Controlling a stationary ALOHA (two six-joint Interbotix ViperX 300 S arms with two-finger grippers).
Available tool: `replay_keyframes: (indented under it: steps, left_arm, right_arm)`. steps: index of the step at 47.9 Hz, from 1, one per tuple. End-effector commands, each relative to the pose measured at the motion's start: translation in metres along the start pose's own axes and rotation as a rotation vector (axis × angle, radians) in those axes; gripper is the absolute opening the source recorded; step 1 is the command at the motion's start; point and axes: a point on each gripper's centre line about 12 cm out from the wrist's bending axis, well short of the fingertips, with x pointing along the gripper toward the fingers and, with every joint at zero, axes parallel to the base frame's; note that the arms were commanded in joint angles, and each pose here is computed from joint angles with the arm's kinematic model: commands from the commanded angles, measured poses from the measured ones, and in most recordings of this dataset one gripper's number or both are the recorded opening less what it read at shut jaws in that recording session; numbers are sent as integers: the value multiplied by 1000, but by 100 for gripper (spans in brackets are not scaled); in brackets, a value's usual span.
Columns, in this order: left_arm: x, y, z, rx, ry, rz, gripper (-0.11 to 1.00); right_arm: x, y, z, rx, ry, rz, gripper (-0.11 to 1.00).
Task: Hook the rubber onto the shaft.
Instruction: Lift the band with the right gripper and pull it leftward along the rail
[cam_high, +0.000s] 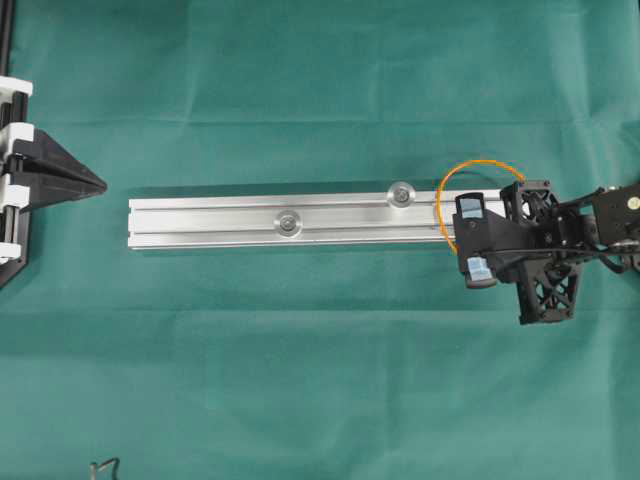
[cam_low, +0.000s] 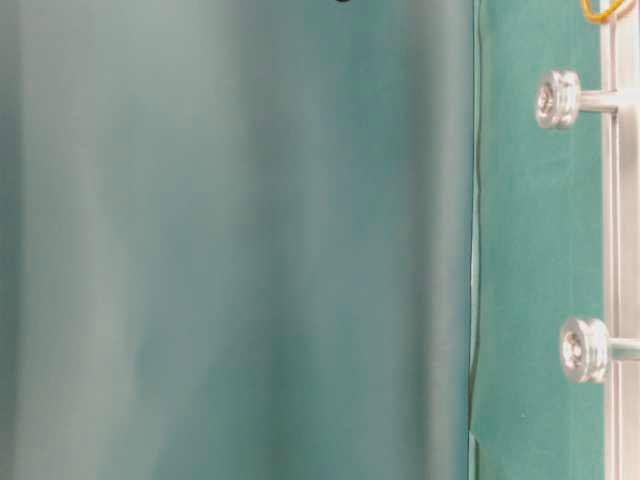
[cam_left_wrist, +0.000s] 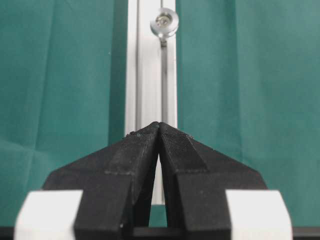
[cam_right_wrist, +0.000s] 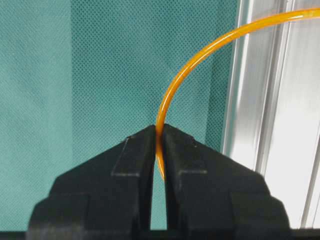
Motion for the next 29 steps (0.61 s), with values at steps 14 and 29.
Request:
replay_keyframes:
  steps: [14,29]
  left_arm:
    - [-4,0,11,4,-29,1,2]
    - [-4,0,12,4,-32,1,2]
  right_arm:
    - [-22,5,13,-5,-15,10,7]
    - [-53,8,18,-13,-32,19,7]
